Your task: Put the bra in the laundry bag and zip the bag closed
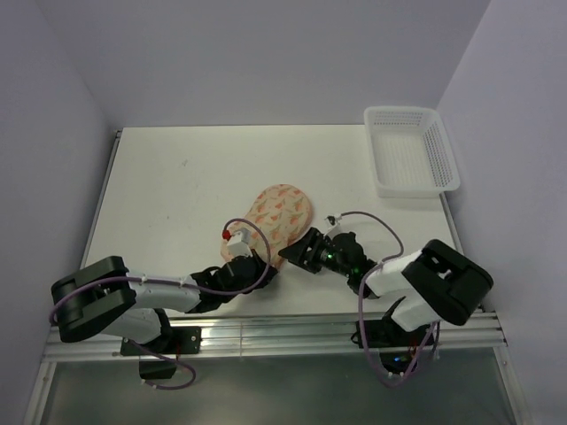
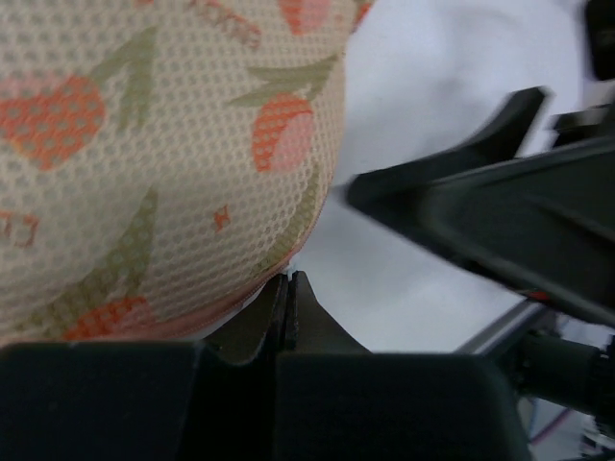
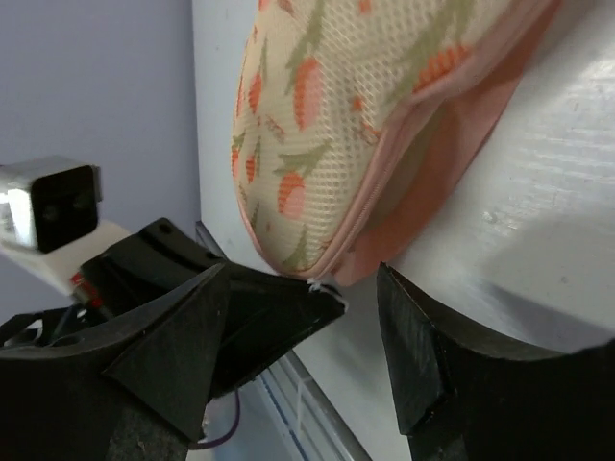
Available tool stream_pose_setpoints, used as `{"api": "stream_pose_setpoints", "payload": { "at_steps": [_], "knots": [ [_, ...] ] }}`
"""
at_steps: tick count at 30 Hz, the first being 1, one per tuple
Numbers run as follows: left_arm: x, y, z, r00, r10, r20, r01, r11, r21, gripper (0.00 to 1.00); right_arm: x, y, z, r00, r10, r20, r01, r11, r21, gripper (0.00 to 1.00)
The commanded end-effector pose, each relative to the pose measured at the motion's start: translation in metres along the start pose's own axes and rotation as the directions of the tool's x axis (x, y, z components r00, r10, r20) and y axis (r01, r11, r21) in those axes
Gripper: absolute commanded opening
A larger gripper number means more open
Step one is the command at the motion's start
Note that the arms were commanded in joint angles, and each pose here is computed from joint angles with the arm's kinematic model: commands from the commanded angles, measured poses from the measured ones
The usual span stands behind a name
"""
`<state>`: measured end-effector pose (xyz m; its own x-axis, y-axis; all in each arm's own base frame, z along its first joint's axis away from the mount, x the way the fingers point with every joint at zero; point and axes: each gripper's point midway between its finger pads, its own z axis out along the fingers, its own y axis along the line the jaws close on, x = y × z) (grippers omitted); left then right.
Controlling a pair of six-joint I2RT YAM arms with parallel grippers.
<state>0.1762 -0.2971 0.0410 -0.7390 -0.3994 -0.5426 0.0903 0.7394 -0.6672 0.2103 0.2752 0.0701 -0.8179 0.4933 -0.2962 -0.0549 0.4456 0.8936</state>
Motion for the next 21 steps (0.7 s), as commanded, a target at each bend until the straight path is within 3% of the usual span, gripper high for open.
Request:
{"api": "stream_pose_setpoints", "payload": {
  "at_steps": [1,5,6,8,12,14,21],
  "knots": [
    [-0.016,-0.051,-0.001,0.998,-0.065,0.021,0.061,0.986,0.157,0.0,-0.01,0.024,0.014,0.996,0.07,0.057,-0.063,0.993,-0.101,0.69],
    [-0.015,-0.048,-0.005,0.998,-0.066,0.015,0.063,0.986,0.157,0.0,-0.007,0.034,0.028,0.995,0.096,0.022,-0.091,0.982,-0.164,0.62],
    [-0.013,-0.047,-0.006,0.998,-0.067,0.01,0.064,0.986,0.154,0.0,-0.008,0.036,0.035,0.995,0.095,0.015,-0.091,0.981,-0.174,0.46],
    [-0.011,-0.041,-0.006,0.998,-0.066,0.002,0.065,0.988,0.14,0.0,-0.009,0.039,0.037,0.995,0.097,0.019,-0.091,0.976,-0.197,0.39],
    [-0.007,-0.026,-0.009,0.998,-0.055,0.0,0.055,0.993,0.105,0.0,-0.013,0.034,0.038,0.996,0.078,0.046,-0.069,0.983,-0.171,0.09],
    [-0.008,-0.018,-0.012,0.999,-0.038,0.005,0.038,0.996,0.075,0.0,-0.019,0.025,0.038,0.996,0.055,0.066,-0.047,0.991,-0.129,0.0],
    [-0.019,0.017,-0.033,0.998,0.018,0.053,-0.017,0.999,-0.03,0.0,-0.071,-0.007,0.026,0.995,0.02,0.101,-0.016,0.999,-0.046,0.0]
  ]
}}
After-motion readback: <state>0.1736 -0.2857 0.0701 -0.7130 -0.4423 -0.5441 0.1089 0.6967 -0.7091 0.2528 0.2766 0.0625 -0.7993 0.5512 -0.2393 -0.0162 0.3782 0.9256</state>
